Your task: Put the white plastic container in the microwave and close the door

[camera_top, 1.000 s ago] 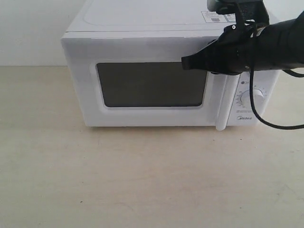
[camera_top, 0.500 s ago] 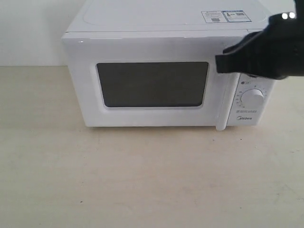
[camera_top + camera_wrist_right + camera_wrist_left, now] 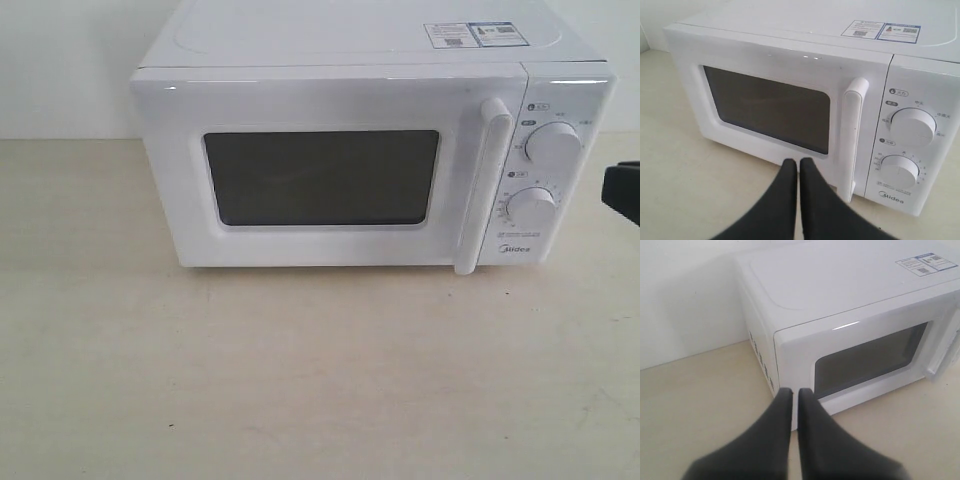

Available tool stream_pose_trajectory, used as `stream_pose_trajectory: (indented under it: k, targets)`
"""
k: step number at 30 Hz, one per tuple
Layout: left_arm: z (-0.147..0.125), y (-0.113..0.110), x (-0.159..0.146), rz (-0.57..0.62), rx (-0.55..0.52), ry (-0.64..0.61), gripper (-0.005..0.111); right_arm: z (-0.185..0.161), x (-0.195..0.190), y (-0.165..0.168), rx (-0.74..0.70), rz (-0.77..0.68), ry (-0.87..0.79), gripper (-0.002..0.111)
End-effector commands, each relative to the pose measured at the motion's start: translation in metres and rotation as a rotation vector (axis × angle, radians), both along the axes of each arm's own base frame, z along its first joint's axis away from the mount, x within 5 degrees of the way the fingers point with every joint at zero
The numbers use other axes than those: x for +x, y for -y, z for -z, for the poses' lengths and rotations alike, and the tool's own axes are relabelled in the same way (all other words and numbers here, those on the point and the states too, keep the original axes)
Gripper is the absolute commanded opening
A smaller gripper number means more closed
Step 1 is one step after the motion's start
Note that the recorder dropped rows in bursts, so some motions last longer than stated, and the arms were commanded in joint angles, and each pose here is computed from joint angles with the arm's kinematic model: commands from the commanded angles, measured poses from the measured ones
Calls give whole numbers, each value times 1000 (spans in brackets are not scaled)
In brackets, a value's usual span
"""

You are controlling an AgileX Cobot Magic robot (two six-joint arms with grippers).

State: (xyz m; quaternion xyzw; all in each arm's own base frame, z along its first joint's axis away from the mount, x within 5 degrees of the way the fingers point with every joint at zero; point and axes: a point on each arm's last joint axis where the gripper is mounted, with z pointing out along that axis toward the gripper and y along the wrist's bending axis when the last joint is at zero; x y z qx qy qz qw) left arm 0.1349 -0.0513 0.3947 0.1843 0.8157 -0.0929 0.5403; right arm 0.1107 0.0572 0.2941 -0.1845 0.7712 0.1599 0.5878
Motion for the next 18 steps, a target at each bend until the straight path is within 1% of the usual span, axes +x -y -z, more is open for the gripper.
stream_pose_trajectory:
  k: [1,7,18]
  targets:
    - [0,0,-1,-1,-3,4,4,1,-4,2,-8,-3,4,0]
    - [0,0,0,-2,-3,9,4,2,-5,2,43,7,-35,0]
    - [0,0,0,-2,-3,9,4,2,-5,2,45,8,-36,0]
